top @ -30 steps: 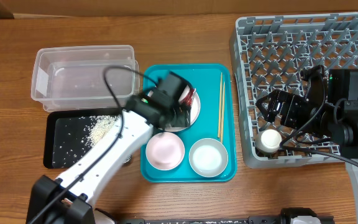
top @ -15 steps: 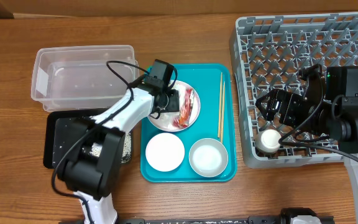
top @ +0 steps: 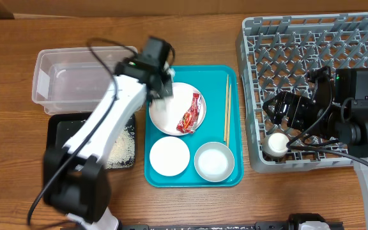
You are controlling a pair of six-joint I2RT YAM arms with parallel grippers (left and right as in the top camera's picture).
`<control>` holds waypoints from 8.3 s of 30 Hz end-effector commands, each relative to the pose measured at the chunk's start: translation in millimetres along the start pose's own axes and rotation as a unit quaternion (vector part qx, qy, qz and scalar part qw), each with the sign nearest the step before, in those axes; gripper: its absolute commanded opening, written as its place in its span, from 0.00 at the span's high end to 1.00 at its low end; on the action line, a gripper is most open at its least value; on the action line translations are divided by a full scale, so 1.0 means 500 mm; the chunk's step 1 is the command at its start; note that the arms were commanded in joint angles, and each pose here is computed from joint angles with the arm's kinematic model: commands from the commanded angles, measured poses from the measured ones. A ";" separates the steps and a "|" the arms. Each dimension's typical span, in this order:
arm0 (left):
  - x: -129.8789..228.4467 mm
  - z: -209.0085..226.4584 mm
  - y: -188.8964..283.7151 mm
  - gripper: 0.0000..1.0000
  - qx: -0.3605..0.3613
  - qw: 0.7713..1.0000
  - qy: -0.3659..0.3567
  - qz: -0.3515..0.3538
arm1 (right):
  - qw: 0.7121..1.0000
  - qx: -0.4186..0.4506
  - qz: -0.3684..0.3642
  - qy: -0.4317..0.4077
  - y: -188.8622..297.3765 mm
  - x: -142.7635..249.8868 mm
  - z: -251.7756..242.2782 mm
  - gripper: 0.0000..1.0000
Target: Sort waste into correct bins and load items into the dishwasher
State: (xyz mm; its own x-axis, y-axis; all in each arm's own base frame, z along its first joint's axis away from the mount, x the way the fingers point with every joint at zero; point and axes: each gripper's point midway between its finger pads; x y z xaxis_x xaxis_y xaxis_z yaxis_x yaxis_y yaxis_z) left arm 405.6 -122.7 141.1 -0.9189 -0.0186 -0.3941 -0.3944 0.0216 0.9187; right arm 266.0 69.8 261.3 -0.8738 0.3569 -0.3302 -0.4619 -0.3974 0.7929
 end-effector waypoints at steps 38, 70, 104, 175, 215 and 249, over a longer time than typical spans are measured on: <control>0.133 -0.180 -0.199 0.89 0.001 0.978 -0.193 0.079 | 1.000 0.005 -0.002 -0.001 0.004 -0.002 -0.002 0.00; -0.067 0.162 0.153 0.42 -0.043 0.999 -0.007 -0.005 | 0.999 0.033 -0.026 0.005 0.006 -0.022 -0.020 0.00; 0.089 0.033 0.441 0.00 0.073 0.990 -0.097 -0.075 | 0.996 0.048 -0.068 0.016 0.010 -0.060 -0.026 0.00; 0.291 0.130 0.166 0.00 0.118 0.847 -0.078 -0.513 | 0.997 0.047 -0.067 0.013 0.010 -0.060 -0.025 0.00; 0.291 0.130 0.165 0.00 0.118 0.847 -0.078 -0.512 | 0.968 0.237 0.032 0.078 -0.511 0.035 -0.008 0.61; 0.291 0.130 0.166 0.00 0.118 0.847 -0.078 -0.513 | 0.969 0.193 -0.097 0.116 -0.299 -0.127 0.097 0.96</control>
State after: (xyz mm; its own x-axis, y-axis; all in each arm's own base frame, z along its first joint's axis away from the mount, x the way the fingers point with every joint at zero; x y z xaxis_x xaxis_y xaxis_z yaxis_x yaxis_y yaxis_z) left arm 239.6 -57.5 158.3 -0.0772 -0.0101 -0.9970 -0.9619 0.2638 0.0718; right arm 384.9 172.6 128.6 -0.8925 0.1685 -0.4185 -0.4272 -0.0172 0.9040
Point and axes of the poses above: each gripper's point midway between its finger pads, its own y axis back along the fingers, its own z axis along the line the jaws close on, x = y × z, and after that the axes turned 6 degrees about -y, right-handed
